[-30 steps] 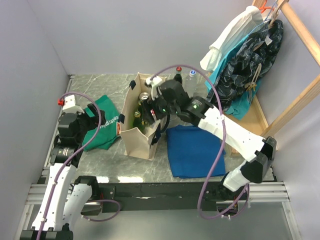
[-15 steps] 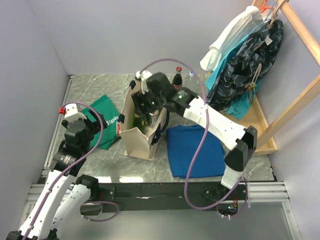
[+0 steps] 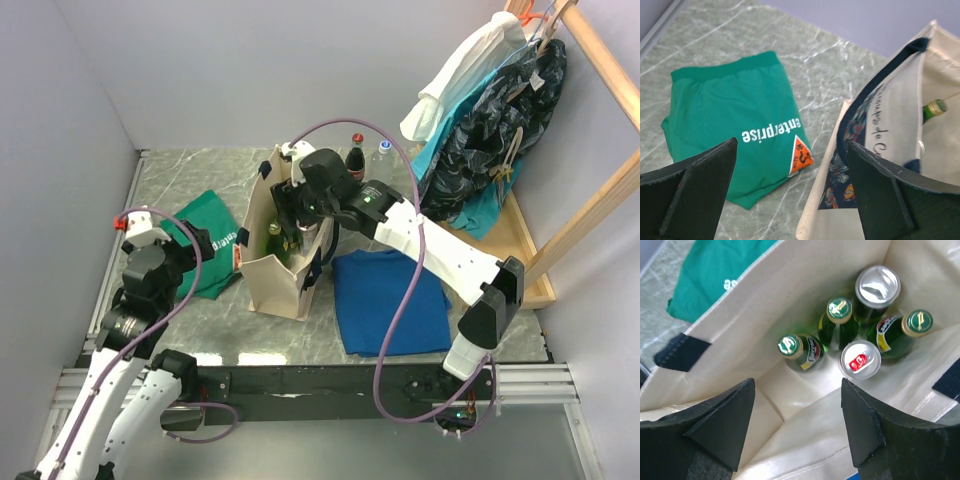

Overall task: Take the beverage out of the canvas bag
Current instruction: Take out the drink from the canvas bag.

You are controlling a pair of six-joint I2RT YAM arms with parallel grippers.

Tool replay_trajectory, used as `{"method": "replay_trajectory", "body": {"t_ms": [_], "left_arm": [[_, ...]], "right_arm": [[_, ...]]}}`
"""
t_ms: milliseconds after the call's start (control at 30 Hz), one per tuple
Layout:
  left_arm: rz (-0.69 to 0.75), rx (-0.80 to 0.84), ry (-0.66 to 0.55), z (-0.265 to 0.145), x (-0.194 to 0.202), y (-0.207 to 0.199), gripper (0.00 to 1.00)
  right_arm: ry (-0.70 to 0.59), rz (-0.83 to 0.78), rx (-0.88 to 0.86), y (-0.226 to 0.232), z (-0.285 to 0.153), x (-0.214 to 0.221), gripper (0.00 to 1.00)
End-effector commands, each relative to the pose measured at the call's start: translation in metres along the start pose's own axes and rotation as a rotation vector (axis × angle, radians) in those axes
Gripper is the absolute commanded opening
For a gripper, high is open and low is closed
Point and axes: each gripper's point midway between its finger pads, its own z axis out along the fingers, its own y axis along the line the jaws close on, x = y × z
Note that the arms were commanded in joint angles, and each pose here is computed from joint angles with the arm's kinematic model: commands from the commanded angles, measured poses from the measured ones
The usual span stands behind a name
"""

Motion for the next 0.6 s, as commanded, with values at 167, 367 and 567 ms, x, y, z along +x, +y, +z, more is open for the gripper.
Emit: {"method": "replay_trajectory", "body": {"t_ms": [167,367,567], "left_arm": [[-0.002,0.071,-0.051,-0.009,-0.022,-0.015,0.96],[0.006,0.065,-0.031,-0.004,-0.017,-0.015,0.96],[0.010,0.051,-0.023,-0.001,-0.015,-0.013,0.96]], "right_arm": [[-0.036,-0.059,-0.093,0.026,-0.021,-0.007,0.76],[0.017,-0.167,-0.176,0.060,-0.036,0.019,0.76],[0.050,-0.213,-0.213,0.077,-0.045,0.039,0.76]]}}
